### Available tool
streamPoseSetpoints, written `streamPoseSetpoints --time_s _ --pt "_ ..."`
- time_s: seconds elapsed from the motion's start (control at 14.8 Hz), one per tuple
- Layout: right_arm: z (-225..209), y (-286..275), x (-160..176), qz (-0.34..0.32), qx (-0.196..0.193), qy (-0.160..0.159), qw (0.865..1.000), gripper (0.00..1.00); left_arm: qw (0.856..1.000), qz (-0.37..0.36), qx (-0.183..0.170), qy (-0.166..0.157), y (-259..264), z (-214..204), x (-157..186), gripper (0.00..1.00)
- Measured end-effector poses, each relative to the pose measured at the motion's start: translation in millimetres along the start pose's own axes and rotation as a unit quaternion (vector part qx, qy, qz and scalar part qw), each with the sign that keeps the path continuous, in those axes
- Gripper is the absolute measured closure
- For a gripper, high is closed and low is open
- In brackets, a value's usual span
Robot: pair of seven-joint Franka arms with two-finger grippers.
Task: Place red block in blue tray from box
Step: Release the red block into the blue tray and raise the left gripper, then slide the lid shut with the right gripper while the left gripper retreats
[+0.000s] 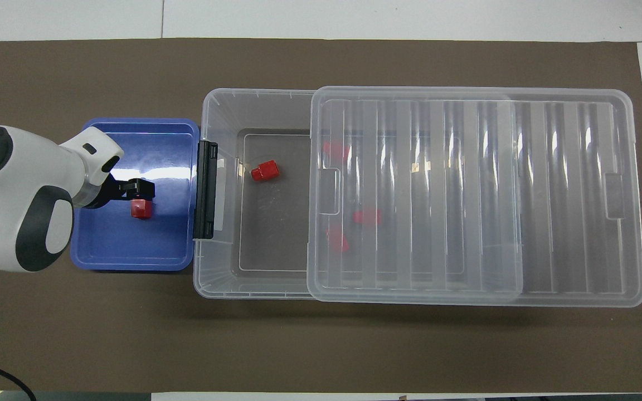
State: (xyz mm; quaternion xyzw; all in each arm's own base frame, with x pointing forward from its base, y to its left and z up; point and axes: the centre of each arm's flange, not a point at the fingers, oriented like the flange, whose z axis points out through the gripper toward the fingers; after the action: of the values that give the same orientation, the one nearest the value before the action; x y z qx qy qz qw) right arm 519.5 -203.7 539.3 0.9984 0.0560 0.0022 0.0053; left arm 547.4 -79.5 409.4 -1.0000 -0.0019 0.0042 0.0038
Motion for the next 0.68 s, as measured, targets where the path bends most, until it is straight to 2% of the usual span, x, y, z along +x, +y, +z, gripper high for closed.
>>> streamPoseSetpoints --time_s 0.14,0.34,0.54,0.68 --pt "32 19 0 -0.007 -0.001 -0.001 1.000 0.98 1.000 0.002 0.000 0.005 3 -42 8 0.00" --pt "69 3 14 -0.025 -0.001 -0.001 1.000 0.99 1.000 0.004 0.000 0.006 7 -103 15 0.00" --pt "82 -25 24 -0.026 0.001 -0.006 1.000 0.99 1.000 0.003 0.000 0.007 6 -157 14 0.00" --pt "82 -42 30 -0.021 -0.001 -0.006 1.000 0.99 1.000 0.000 0.001 0.002 3 -178 11 0.00"
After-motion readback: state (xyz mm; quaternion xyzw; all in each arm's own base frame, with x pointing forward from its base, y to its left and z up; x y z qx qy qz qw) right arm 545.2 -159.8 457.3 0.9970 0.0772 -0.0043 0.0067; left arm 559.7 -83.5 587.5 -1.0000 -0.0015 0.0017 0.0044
